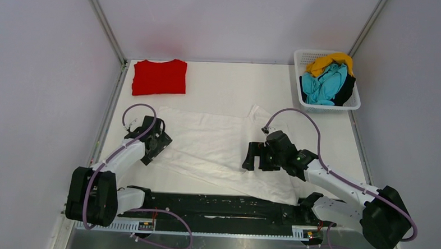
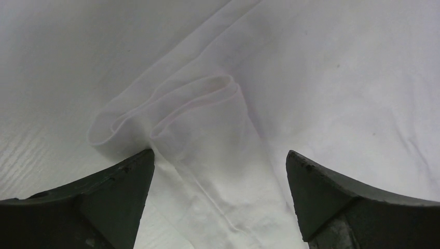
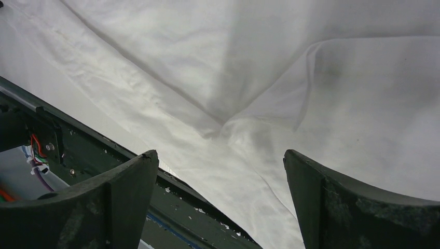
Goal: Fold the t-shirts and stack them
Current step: Fold the flattened tshirt in 1/3 of the way
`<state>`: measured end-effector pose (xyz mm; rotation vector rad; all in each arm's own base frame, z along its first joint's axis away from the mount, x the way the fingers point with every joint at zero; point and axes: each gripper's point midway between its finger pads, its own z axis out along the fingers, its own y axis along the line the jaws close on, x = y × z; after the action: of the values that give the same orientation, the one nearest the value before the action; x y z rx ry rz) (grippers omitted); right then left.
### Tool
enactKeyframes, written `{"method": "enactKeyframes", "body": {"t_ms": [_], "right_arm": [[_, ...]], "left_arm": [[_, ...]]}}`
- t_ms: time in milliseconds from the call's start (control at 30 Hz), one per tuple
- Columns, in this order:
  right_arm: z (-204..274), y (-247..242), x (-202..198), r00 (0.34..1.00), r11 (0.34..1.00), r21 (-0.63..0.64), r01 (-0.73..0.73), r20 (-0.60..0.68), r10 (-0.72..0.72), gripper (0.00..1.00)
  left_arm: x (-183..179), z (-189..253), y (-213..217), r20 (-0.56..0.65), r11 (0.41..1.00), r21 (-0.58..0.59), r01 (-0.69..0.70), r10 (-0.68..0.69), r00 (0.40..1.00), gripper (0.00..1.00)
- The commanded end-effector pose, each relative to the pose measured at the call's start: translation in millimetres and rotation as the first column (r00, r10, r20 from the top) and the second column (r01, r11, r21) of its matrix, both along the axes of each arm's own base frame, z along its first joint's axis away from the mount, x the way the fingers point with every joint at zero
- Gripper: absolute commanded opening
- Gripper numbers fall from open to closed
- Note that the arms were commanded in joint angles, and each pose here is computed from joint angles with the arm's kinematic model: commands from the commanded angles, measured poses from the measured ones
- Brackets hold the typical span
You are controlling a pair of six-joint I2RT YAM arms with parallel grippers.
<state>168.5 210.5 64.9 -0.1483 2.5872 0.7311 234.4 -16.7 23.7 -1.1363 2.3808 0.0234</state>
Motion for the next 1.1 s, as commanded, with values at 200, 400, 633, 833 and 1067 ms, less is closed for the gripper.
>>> {"method": "enactKeyframes", "body": {"t_ms": [200,400,633,833,1067], "right_arm": [[12,5,13,0.998,1.0,0.016,0.014,0.064,-0.015,0.99],[9,5,14,0.998,1.0,0.006,0.011,0.065,-0.011,1.0],[3,3,14,0.998,1.0,-0.014,0.008,0.057,-0.007,1.0],[-2,1,13,0.999,1.0,-0.023,0.015,0.05,-0.014,0.99],[-2,2,15,0.999,1.0,-0.027,0.015,0.053,-0.013,1.0]], "left_arm": [[29,17,0,0.128,0.999,-0.016,-0.038,0.04,0.991,0.94],[39,29,-2,0.161,0.999,-0.026,-0.032,0.035,0.986,0.91],[47,21,-2,0.151,0.999,-0.017,-0.036,0.038,0.988,0.89],[60,20,-9,0.176,0.998,-0.049,-0.026,0.034,0.984,0.8],[65,22,-9,0.18,0.998,-0.05,-0.031,0.039,0.983,0.6]]}}
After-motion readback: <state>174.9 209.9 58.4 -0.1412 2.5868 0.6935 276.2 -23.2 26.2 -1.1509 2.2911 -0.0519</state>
